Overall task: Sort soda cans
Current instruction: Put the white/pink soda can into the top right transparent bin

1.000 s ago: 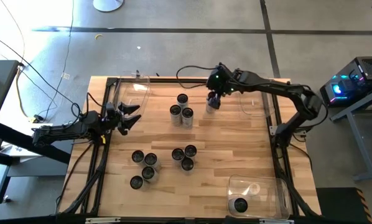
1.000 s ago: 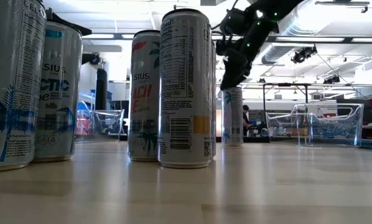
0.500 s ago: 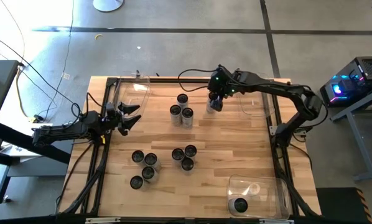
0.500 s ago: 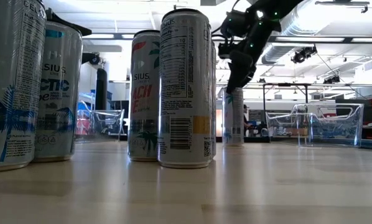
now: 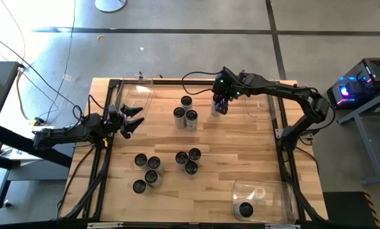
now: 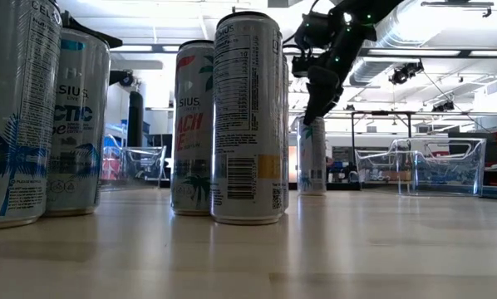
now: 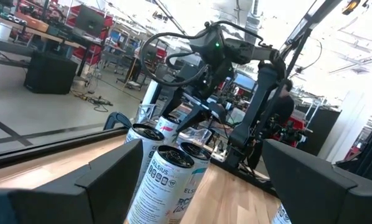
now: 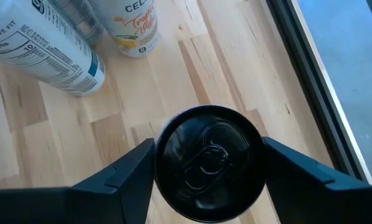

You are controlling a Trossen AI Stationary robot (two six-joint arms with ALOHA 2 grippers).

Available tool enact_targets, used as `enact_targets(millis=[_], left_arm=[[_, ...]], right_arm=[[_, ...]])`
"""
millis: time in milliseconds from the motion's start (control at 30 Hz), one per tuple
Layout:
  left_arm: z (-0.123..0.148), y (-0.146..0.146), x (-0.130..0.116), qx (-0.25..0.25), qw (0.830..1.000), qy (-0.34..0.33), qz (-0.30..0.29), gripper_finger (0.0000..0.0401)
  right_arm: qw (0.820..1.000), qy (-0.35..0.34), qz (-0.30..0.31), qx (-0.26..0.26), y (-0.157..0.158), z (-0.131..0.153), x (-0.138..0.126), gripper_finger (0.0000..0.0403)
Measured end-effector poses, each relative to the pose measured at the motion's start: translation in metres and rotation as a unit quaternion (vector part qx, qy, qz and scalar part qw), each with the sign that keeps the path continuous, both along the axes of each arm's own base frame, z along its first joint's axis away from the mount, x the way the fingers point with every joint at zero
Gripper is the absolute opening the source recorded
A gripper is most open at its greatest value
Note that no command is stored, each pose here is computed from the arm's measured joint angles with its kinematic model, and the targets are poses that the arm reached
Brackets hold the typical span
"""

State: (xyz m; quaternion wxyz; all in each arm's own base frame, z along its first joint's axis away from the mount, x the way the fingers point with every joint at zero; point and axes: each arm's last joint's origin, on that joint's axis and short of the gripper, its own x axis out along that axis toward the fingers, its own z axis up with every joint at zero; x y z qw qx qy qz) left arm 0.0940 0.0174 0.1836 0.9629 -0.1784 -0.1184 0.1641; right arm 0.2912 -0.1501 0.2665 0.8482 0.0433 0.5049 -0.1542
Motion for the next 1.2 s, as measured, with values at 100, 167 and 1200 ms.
enact_targets(millis=[100,167,1200], left_arm=[[0.000,0.000,0.000,-0.001,1.000,0.000,0.000,0.0323],[0.000,0.000,0.000,-0.001,1.000,-0.001,0.000,0.0323],[0.006,0.000,-0.001,0.017,1.000,-0.025,0.003,0.0323]], right_arm=[[1.000,0.001,0.008,-0.005,0.005,0.004,-0.002,0.0241],[1.000,-0.007,0.012,-0.010,0.009,0.013,-0.007,0.0241],[0.966,0.030,-0.247,-0.076,0.040,0.099,-0.165,0.0241]])
